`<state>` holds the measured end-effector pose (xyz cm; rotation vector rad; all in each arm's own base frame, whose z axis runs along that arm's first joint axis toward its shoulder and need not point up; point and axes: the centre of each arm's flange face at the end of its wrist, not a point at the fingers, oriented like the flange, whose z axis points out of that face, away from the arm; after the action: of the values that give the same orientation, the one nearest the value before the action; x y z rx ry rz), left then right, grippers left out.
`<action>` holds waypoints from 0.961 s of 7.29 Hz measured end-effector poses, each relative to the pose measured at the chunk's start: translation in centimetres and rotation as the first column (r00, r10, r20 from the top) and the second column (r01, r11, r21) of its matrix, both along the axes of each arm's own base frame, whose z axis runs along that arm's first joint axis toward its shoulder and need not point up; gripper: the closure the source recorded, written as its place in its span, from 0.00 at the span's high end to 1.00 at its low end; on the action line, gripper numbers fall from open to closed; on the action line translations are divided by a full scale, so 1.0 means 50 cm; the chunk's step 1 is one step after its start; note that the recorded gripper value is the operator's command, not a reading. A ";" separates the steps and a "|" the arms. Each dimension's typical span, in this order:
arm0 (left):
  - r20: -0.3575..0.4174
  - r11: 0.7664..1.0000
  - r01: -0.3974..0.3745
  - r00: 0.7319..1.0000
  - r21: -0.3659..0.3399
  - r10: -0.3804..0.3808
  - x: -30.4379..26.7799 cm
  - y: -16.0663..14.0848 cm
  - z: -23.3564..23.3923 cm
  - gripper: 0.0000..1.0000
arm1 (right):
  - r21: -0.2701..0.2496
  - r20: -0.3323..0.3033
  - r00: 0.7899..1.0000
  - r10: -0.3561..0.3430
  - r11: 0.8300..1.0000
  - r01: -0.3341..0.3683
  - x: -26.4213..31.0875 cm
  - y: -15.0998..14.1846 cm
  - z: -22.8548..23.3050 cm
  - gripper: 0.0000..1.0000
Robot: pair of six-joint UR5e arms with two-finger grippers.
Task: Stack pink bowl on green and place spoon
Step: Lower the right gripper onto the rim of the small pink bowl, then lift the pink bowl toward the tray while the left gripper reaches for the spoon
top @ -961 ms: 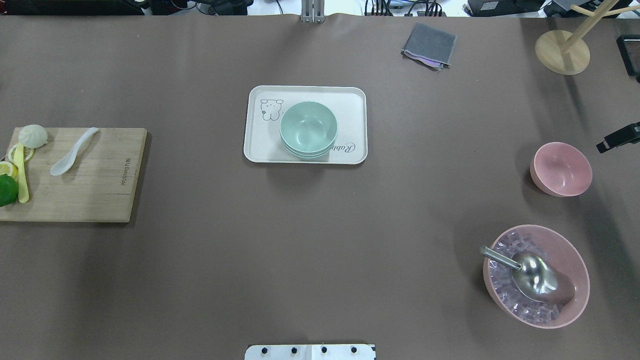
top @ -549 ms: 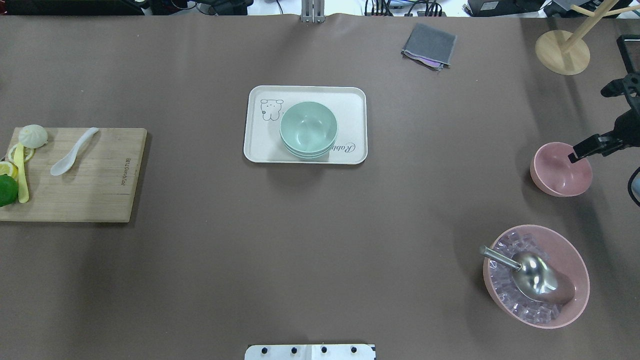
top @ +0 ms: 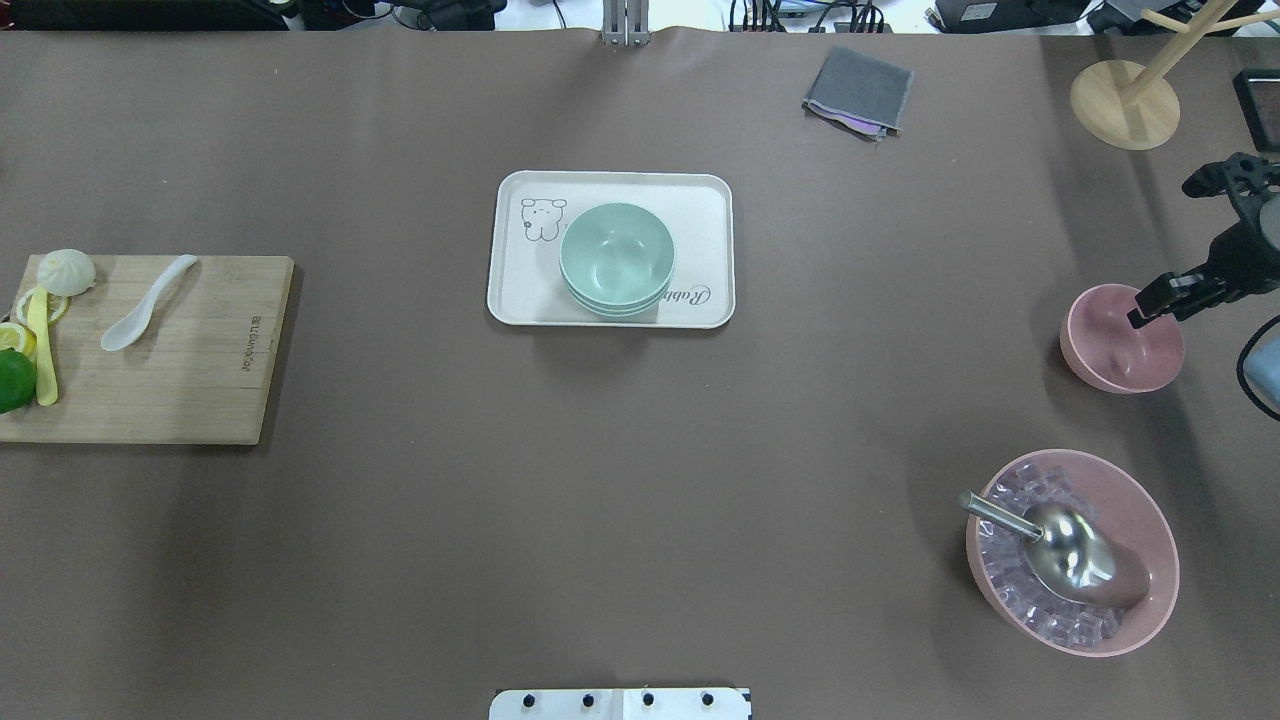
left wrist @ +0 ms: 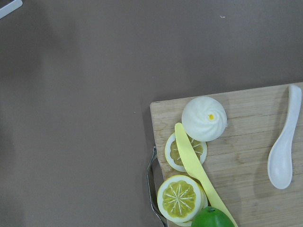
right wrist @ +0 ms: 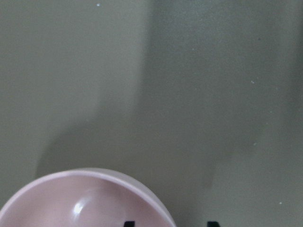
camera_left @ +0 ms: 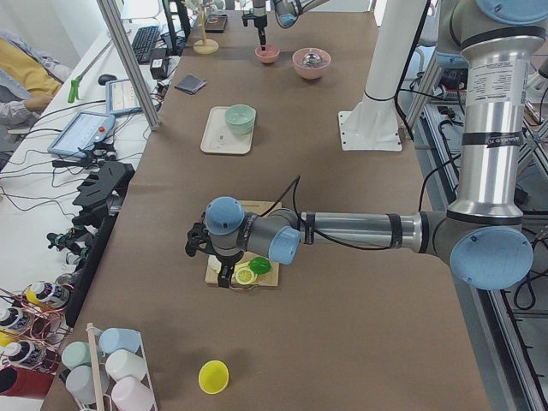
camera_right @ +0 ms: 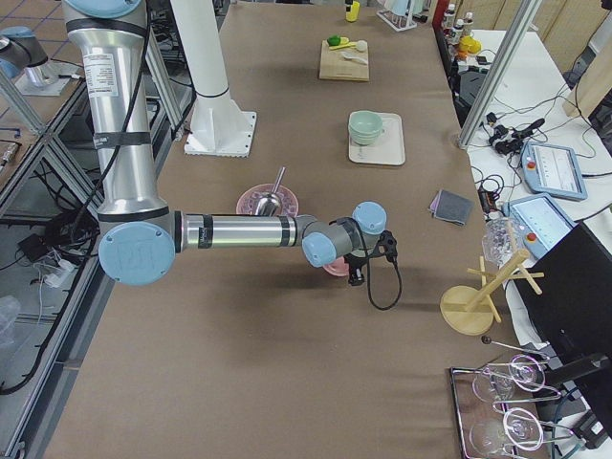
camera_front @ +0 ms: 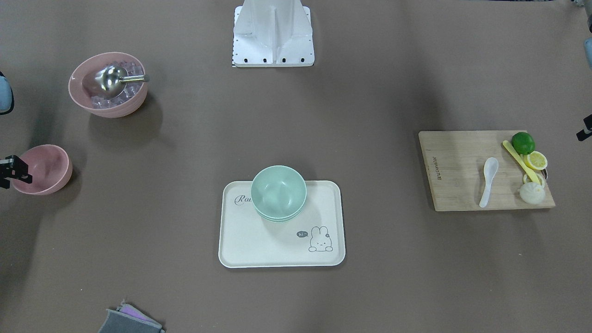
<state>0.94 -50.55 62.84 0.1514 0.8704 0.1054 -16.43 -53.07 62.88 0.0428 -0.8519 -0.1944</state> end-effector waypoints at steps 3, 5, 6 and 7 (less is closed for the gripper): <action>-0.004 0.999 -0.029 1.000 -0.015 0.029 0.090 -0.030 -0.036 0.97 | -0.016 0.030 1.000 0.008 1.000 -0.007 -0.006 -0.004 -0.024 0.00; 0.022 0.998 -0.055 0.998 0.009 0.055 0.138 -0.047 -0.051 0.97 | -0.052 0.092 0.994 0.055 0.997 -0.051 -0.024 -0.030 -0.113 0.00; 0.054 0.997 -0.073 0.996 0.029 0.071 0.170 -0.056 -0.054 0.96 | -0.082 0.125 0.987 0.098 0.993 -0.088 -0.050 -0.058 -0.188 0.00; 0.078 0.994 -0.093 0.993 0.053 0.088 0.203 -0.068 -0.052 0.91 | -0.132 0.158 0.977 0.143 0.984 -0.123 -0.106 -0.089 -0.286 0.00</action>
<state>11.09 -53.96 60.22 0.1598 0.7992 0.2193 -21.72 -57.52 48.59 0.0017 -1.0235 -0.0123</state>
